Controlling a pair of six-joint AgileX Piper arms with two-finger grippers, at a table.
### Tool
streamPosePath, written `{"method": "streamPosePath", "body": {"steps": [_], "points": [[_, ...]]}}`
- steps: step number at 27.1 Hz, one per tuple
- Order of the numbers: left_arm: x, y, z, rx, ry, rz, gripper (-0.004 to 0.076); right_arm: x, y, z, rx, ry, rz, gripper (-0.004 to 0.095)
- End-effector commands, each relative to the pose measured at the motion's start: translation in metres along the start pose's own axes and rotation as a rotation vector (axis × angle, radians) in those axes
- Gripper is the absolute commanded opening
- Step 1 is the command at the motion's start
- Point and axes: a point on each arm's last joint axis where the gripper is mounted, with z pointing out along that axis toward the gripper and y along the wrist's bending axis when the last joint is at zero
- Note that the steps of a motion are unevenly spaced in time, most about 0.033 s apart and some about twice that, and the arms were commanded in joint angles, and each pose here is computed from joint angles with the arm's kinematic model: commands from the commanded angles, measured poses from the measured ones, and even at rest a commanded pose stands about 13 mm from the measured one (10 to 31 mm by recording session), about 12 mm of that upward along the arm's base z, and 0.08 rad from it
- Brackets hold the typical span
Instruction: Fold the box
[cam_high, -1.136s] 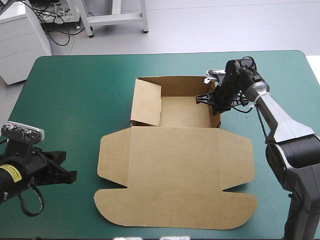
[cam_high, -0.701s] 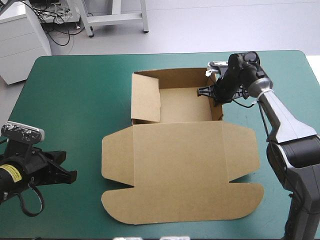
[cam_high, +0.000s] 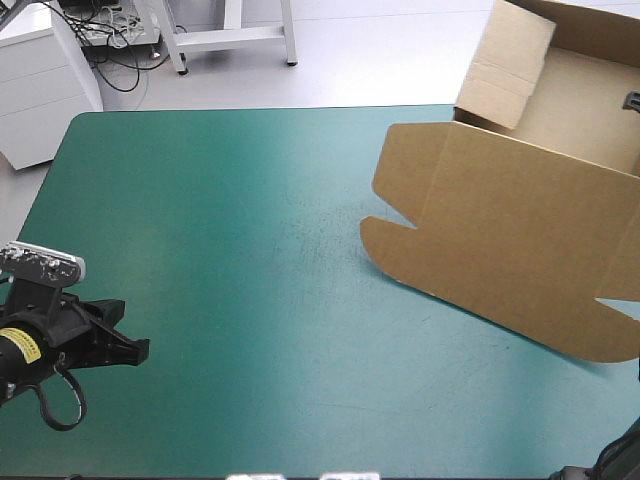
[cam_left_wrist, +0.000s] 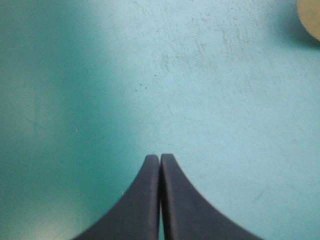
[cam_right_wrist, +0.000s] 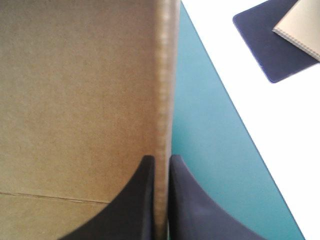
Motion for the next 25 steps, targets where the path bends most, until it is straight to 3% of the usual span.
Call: {"method": "streamPosePath", "body": {"steps": [1,7,25], "points": [[-0.009,0.0,-0.005,-0.001,-0.079,0.001,-0.0032,-0.005,-0.031,-0.02,0.038,-0.057,0.06,-0.0023],[-0.009,0.0,-0.005,-0.001,-0.081,0.009,-0.0032,-0.003,-0.063,0.009,0.08,0.004,0.097,-0.0023],[-0.009,-0.001,-0.005,0.005,-0.078,0.007,-0.0032,0.042,-0.092,0.087,0.214,0.298,0.026,-0.0015]]}}
